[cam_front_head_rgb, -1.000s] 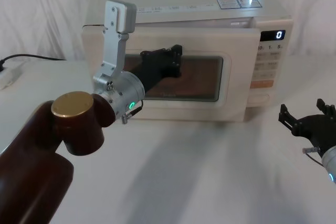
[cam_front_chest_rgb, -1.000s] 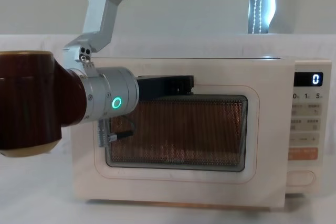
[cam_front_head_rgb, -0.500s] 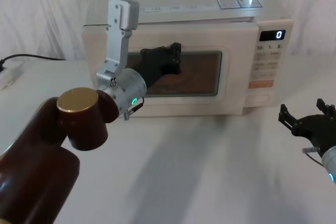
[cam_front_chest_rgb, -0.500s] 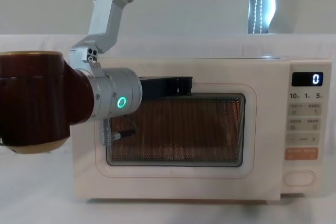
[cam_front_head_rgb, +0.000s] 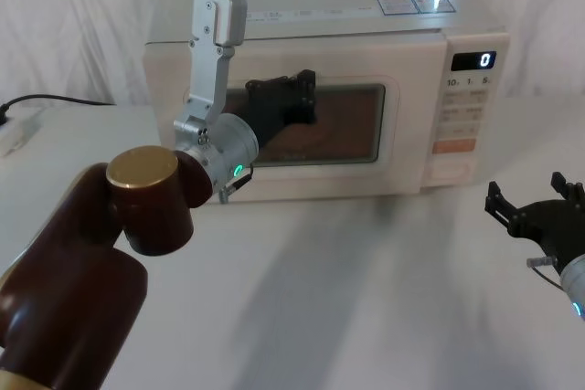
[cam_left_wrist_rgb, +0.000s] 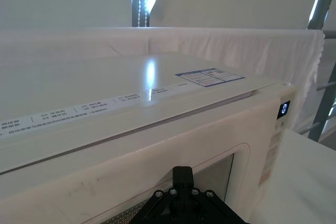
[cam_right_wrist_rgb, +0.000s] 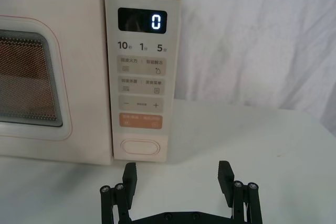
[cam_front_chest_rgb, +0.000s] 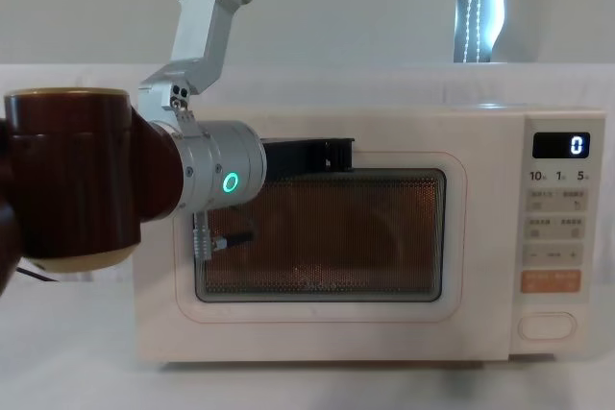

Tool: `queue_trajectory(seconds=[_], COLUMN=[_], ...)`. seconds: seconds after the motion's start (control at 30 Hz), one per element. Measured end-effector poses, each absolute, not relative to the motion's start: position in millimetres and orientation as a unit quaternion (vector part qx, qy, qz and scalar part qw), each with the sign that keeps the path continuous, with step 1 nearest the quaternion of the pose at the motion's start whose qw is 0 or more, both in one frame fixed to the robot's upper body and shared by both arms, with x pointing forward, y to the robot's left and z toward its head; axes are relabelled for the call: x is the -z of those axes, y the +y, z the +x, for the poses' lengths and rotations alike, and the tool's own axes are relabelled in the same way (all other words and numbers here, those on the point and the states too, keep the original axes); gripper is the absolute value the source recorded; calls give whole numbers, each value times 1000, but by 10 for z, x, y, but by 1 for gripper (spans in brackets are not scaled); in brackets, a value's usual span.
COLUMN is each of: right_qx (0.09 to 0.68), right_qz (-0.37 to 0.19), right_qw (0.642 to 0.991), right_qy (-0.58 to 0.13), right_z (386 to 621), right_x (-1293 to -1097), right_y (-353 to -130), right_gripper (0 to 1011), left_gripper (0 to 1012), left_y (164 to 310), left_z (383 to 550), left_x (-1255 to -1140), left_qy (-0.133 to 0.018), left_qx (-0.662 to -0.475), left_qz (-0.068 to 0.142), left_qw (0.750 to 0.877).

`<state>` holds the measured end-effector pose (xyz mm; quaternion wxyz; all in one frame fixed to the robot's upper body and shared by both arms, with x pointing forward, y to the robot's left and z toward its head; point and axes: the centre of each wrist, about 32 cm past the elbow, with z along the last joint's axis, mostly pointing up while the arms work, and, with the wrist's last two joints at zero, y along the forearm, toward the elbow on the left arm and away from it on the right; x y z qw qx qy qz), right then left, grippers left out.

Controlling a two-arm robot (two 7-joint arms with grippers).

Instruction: Press the button to open the microwave door with one hand; close the microwave door with the other hand.

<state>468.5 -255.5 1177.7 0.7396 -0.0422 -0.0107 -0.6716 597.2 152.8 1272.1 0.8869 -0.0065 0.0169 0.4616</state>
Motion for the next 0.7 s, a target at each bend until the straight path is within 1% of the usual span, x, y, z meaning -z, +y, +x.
queue_trajectory(seconds=[0.7], right_qx=[672], right_qz=[-42], right_qw=[740], right_qy=[-11], right_z=[4685], right_x=[-11777], right_y=[-2555], right_gripper=[1002], left_gripper=[0], left_y=[1523], left_z=[5997], left_x=[-12724], left_qy=[20], left_qx=[-476], left_qz=[-5], left_qw=[879])
